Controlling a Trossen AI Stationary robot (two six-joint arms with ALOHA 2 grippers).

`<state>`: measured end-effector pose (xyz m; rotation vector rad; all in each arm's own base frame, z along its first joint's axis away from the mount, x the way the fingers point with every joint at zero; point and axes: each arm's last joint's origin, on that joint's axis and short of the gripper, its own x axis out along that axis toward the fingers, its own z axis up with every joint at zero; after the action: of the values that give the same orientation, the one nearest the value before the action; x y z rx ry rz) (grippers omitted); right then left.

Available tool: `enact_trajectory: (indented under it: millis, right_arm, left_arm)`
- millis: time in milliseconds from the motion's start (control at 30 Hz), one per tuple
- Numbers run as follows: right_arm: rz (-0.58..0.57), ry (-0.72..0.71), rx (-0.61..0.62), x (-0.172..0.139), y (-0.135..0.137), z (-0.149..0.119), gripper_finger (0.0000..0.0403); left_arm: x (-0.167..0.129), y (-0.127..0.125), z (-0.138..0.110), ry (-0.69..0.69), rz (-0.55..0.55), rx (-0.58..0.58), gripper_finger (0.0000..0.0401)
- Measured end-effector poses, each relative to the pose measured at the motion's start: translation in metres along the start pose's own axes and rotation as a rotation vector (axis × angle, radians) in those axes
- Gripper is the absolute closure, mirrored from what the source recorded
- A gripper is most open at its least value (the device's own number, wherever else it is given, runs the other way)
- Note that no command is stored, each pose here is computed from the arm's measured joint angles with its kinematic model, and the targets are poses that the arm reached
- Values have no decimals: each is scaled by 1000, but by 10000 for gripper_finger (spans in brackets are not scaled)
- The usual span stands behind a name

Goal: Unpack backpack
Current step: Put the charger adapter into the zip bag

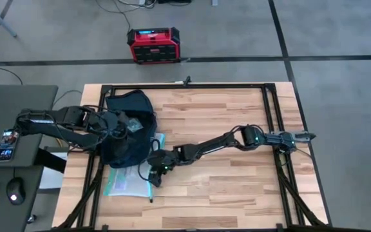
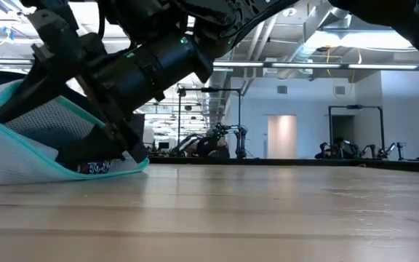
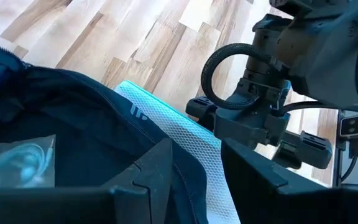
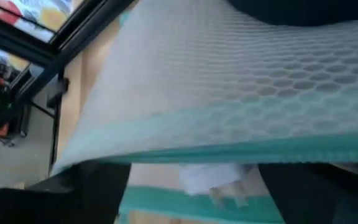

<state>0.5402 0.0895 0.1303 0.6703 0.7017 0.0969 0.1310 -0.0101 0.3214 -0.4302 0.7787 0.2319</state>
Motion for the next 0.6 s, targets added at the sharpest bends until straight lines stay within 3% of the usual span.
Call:
enact_trajectory:
  millis: [100,367,600]
  right_arm:
    - [3,73,-28,-6,1,-1,50]
    - [-179,359,-209,-54,31,-18,54]
    - [-353,486,-395,-89,56,-36,61]
  left_arm:
    - [0,0,0,-3,-1,8,276]
    - [2,-6,-2,44,-85,106,276]
    - [40,-48,-9,236,-205,161,276]
